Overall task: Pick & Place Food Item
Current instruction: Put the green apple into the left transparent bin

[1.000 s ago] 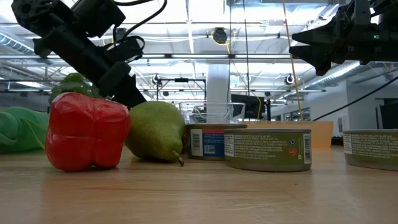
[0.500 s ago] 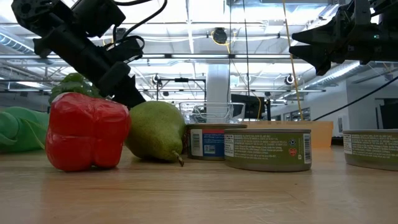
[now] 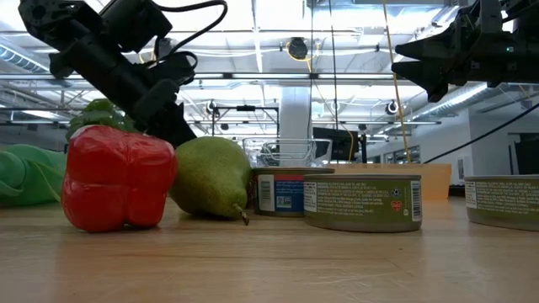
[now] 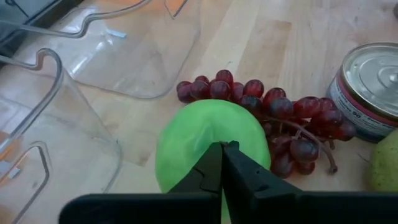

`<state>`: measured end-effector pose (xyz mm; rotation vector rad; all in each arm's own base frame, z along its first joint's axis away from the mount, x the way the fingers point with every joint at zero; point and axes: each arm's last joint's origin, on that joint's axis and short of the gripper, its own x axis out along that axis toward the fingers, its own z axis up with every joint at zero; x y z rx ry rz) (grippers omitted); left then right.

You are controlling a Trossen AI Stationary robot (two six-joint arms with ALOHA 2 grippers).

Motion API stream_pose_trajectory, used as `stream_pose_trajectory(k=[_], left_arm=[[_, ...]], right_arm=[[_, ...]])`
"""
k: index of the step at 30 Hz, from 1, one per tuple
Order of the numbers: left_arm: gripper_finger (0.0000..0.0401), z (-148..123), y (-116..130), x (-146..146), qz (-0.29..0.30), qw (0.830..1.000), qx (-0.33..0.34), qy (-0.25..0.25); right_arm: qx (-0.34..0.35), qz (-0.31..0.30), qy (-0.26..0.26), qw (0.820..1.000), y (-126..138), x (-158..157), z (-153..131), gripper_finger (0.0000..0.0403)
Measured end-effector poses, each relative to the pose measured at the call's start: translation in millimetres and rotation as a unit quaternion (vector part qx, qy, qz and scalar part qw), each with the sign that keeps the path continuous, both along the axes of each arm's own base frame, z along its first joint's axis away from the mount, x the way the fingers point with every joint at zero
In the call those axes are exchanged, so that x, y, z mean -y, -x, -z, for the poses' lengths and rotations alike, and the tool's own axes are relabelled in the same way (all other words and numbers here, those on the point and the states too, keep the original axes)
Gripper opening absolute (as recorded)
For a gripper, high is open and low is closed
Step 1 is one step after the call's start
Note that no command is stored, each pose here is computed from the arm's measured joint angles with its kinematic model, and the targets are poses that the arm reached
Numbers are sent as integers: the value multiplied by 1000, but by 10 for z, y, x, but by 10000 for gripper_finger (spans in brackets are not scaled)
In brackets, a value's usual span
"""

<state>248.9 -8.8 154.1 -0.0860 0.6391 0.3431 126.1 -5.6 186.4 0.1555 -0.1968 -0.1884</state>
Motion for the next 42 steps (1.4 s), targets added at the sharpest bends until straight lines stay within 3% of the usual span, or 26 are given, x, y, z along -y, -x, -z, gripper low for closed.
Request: stream_pose_trajectory(k=[10,18,42], left_arm=[[75,-58,-49,1,-8,999,47,16],[135,-37,-33,-3,-10,999,34,14],[141,-84,-60,-38,-26,998,59,-11]], right_arm=[[0,0,0,1000,0,0,-1,199],[0,0,0,1000,0,0,0,199],[5,-1,-5,1000,1,0,-9,199]])
